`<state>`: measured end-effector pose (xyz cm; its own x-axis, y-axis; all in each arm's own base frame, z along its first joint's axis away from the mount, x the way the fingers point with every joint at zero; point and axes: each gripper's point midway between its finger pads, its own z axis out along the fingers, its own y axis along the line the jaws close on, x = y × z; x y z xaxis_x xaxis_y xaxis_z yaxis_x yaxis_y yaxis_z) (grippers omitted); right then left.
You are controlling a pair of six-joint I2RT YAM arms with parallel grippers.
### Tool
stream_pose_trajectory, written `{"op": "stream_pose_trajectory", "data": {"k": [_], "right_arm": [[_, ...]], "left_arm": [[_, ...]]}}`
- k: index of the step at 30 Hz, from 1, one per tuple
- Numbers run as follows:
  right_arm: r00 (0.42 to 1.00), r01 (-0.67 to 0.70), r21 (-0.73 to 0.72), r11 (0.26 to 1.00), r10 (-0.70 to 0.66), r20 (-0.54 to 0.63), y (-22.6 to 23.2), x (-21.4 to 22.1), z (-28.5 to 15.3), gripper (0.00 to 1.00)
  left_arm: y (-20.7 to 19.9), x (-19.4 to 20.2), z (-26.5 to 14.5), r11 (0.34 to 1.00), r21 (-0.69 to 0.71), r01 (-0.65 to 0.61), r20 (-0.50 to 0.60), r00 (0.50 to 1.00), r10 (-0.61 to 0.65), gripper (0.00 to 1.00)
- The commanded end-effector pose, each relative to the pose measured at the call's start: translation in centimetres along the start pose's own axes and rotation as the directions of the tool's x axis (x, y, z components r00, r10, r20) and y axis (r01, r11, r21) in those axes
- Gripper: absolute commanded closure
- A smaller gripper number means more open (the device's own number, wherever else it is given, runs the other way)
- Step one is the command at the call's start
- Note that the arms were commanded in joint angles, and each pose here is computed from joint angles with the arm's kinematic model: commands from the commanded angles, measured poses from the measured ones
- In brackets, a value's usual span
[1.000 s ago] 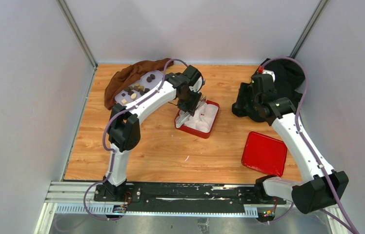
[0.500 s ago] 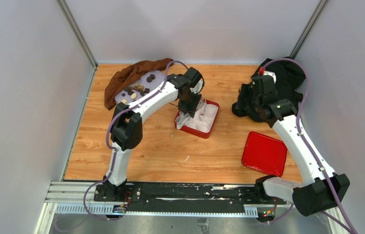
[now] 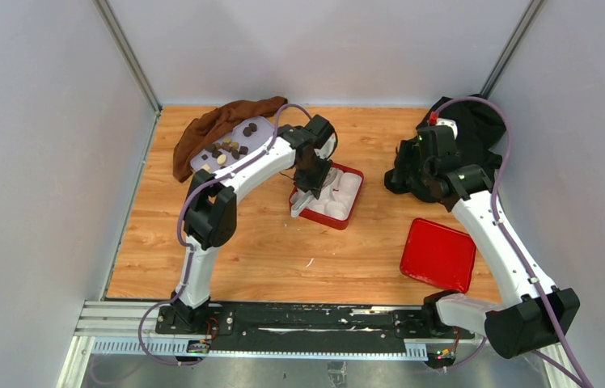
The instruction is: Pack the chocolate
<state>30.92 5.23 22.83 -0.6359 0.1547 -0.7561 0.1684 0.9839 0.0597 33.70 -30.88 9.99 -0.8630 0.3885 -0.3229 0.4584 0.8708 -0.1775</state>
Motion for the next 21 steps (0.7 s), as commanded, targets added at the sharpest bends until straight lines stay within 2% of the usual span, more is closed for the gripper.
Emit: {"op": "stream_pose_trajectory", "data": {"k": [1,8,13,16,21], "right_arm": [[1.0,-0.002,0.015,1.0,0.002,-0.011,-0.5,0.4,-0.2,0.07],[1.0,-0.011,0.015,1.0,0.011,-0.006,-0.6,0.4,-0.4,0.07],[1.0,-0.019,0.016,1.0,0.02,-0.006,-0.6,0.5,-0.4,0.07],[1.0,-0.022,0.014,1.0,0.022,-0.008,-0.5,0.5,-0.4,0.07],[1.0,-0.025,0.013,1.0,0.025,-0.007,-0.5,0.4,-0.3,0.07]], "left_arm": [[-0.3,-0.3,-1.1,1.0,0.006,-0.001,0.023,1.0,0.001,0.83],[-0.2,-0.6,-1.3,1.0,-0.001,-0.01,0.034,0.999,0.01,0.62],[-0.2,-0.6,-1.3,1.0,0.002,-0.014,0.033,0.999,0.014,0.57],[-0.3,-0.7,-1.5,1.0,0.007,-0.018,0.039,0.999,0.018,0.58],[-0.8,-1.7,-4.0,1.0,0.02,-0.024,0.092,0.995,0.022,0.76]]}}
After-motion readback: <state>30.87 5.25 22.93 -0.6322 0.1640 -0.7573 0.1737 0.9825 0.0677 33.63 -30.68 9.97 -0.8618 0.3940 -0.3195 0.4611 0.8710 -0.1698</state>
